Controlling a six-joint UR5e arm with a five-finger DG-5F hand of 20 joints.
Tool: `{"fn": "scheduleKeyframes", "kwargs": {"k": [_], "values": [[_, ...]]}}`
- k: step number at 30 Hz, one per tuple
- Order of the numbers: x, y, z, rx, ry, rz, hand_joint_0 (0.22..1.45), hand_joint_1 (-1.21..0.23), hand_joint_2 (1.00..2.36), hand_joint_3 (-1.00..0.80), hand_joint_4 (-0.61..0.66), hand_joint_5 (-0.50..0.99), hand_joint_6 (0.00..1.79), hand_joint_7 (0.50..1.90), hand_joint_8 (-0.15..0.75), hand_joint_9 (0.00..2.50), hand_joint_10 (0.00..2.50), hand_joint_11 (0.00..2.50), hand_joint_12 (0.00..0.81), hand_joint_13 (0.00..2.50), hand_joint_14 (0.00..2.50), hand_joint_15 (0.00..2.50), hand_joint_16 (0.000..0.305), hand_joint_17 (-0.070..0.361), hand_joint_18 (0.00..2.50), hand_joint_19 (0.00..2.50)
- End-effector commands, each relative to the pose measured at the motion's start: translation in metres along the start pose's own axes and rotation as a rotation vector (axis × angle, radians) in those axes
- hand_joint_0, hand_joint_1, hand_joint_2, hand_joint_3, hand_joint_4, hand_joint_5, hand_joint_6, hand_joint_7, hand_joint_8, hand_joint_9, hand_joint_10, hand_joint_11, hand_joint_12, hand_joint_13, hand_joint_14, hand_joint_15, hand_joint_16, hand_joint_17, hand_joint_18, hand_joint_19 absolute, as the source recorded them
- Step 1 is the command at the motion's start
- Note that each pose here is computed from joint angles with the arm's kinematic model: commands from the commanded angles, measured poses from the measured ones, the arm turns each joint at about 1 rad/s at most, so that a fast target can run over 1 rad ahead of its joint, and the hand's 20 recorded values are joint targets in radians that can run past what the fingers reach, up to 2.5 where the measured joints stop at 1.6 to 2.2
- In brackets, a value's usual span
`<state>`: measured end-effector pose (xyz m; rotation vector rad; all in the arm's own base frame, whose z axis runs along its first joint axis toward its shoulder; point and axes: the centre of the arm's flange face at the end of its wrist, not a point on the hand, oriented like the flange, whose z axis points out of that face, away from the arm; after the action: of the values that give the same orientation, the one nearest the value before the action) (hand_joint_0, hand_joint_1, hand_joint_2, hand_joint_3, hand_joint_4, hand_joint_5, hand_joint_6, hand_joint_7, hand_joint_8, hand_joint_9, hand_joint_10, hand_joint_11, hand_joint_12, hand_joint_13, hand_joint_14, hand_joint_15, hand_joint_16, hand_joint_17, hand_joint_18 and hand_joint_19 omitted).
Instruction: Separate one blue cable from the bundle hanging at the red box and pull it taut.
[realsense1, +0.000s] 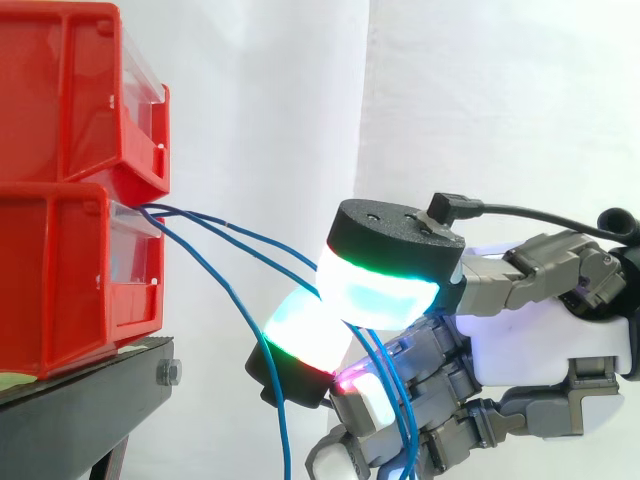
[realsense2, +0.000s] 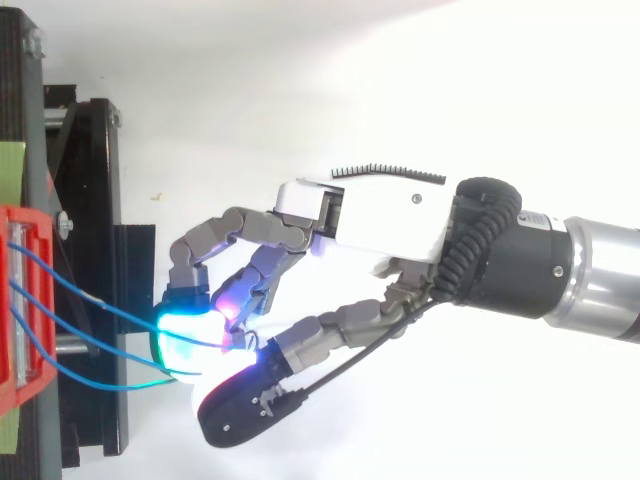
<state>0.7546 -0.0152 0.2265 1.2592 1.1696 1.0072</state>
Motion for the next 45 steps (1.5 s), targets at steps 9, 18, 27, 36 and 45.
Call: {"fn": "scheduleKeyframes", "kwargs": {"k": [9, 18, 27, 36, 45], "values": [[0.0013, 0.0002, -0.0002, 0.000, 0.003, 0.000, 0.51, -0.95, 1.00, -0.50, 0.12, -0.16, 0.85, 1.21, 0.330, 1.03, 0.02, 0.90, 0.402, 0.84, 0.02, 0.56, 0.049, 0.110, 0.88, 0.62], [0.0001, -0.0006, -0.0003, 0.001, 0.001, -0.001, 0.54, -0.51, 1.00, -0.50, 0.10, -0.15, 0.82, 1.21, 0.339, 1.09, 0.02, 0.85, 0.398, 0.84, 0.02, 0.56, 0.049, 0.110, 0.88, 0.70], [0.0002, 0.0001, 0.0000, 0.000, 0.001, 0.000, 0.65, -0.77, 1.01, -0.33, 0.11, -0.17, 0.82, 1.23, 0.332, 1.04, 0.02, 0.88, 0.395, 0.83, 0.02, 0.57, 0.048, 0.107, 0.86, 0.69], [-0.0004, -0.0007, -0.0003, 0.002, -0.003, -0.001, 0.81, -0.96, 1.00, -0.50, 0.04, -0.19, 0.85, 1.23, 0.302, 0.94, 0.02, 0.86, 0.380, 0.76, 0.02, 0.54, 0.046, 0.104, 0.78, 0.59], [-0.0001, 0.0001, 0.0000, 0.000, -0.002, 0.000, 0.50, -1.04, 1.00, -0.50, 0.11, -0.17, 0.84, 1.16, 0.315, 1.01, 0.02, 0.87, 0.392, 0.79, 0.02, 0.54, 0.050, 0.112, 0.82, 0.59]]}}
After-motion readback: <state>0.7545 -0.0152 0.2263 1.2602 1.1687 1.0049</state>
